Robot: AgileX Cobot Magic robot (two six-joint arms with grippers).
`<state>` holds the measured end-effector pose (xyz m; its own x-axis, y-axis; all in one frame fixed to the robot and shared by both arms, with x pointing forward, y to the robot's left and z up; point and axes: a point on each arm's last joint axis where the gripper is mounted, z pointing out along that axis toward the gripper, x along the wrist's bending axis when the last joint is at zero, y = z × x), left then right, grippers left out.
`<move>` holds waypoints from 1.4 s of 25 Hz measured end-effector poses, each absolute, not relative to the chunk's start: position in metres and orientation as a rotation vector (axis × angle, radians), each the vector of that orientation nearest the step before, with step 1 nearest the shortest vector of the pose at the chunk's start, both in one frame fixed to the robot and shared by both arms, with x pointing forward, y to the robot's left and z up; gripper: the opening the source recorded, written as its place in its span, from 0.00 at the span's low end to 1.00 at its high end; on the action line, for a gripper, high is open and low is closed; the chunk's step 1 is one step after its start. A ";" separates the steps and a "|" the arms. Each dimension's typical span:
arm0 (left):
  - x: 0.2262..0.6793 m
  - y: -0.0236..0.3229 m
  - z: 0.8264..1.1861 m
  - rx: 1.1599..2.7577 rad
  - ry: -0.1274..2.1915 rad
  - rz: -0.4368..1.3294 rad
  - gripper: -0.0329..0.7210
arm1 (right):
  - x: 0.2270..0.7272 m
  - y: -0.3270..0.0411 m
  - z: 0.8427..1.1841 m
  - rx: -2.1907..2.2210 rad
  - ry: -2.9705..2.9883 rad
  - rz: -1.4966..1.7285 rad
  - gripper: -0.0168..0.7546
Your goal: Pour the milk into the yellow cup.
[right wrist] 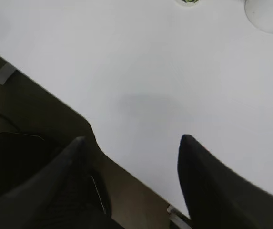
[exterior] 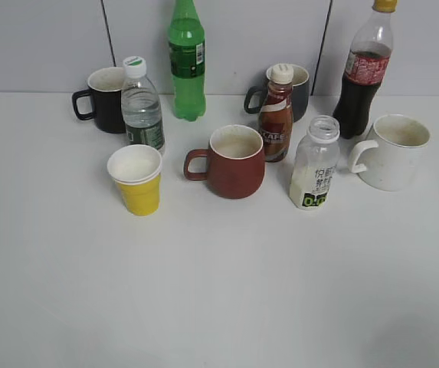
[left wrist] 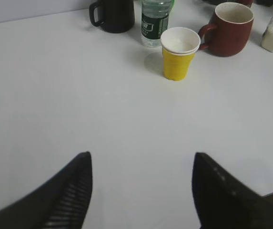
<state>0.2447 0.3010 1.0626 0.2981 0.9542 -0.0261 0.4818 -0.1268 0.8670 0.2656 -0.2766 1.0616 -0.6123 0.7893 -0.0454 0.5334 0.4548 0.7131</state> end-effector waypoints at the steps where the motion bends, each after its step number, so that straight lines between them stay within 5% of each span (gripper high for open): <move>1: 0.245 0.301 1.063 1.745 1.303 0.725 0.70 | 0.263 -0.278 1.059 1.112 2.329 0.965 0.60; 26: 0.245 0.301 1.063 1.744 1.306 0.727 0.65 | 0.259 -0.278 1.056 1.070 2.251 1.081 0.60; 35: 0.244 0.303 1.063 1.575 1.569 0.883 0.64 | 0.258 -0.287 1.057 1.317 1.984 0.993 0.60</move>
